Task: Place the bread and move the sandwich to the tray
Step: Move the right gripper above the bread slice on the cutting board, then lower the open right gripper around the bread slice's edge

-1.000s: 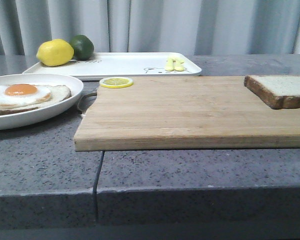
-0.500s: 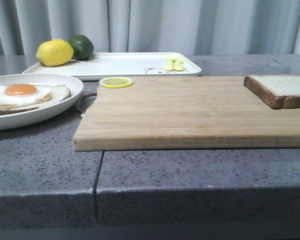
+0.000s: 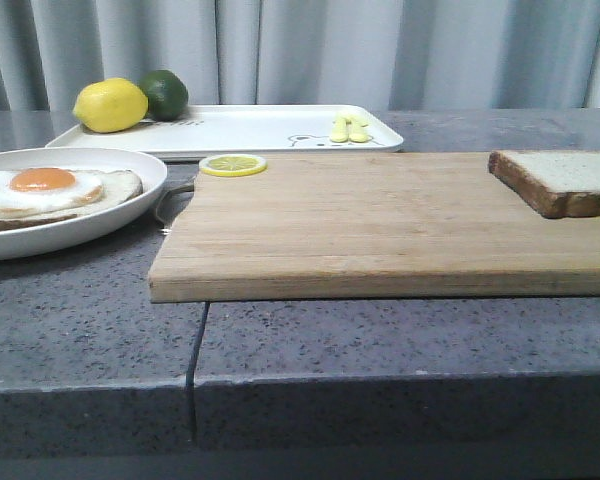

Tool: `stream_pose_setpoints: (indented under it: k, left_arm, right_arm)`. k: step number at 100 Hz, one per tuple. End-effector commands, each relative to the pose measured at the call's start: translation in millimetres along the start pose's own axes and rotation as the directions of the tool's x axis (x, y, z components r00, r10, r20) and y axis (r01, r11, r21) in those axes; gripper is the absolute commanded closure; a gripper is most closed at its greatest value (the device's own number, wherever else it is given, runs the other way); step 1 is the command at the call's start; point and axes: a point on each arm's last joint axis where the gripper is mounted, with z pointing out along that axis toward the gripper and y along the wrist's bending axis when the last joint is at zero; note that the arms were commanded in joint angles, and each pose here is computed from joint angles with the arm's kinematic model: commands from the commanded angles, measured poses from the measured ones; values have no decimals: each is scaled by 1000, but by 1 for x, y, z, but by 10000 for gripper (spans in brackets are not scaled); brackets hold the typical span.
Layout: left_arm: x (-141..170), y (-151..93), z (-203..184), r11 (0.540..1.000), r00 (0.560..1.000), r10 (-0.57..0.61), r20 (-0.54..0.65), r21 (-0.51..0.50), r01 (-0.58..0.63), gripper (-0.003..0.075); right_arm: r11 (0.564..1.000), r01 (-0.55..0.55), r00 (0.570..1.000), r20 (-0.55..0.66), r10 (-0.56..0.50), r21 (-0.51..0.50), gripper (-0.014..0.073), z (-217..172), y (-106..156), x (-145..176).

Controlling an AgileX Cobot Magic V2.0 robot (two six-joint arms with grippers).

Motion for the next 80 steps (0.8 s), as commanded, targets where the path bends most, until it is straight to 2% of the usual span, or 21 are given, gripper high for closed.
stream_pose_setpoints:
  k: [1, 7, 15, 80]
  left_arm:
    - [-12, -4, -7, 1000, 996, -12, 83, 26, 10, 196]
    - [-12, -4, -7, 1000, 996, -12, 83, 26, 10, 144]
    - [-12, -4, -7, 1000, 996, -12, 83, 26, 10, 144]
    - [-12, -4, -7, 1000, 996, -12, 83, 26, 10, 145]
  right_arm:
    - [1000, -3, 994, 110, 3, -2, 195, -4, 0, -18]
    - [1000, -3, 993, 116, 3, -3, 129, -5, 0, -18]
    - [1000, -3, 993, 116, 3, -3, 83, -5, 0, -18]
    - [1000, -2, 984, 180, 4, -10, 84, -5, 1, -24]
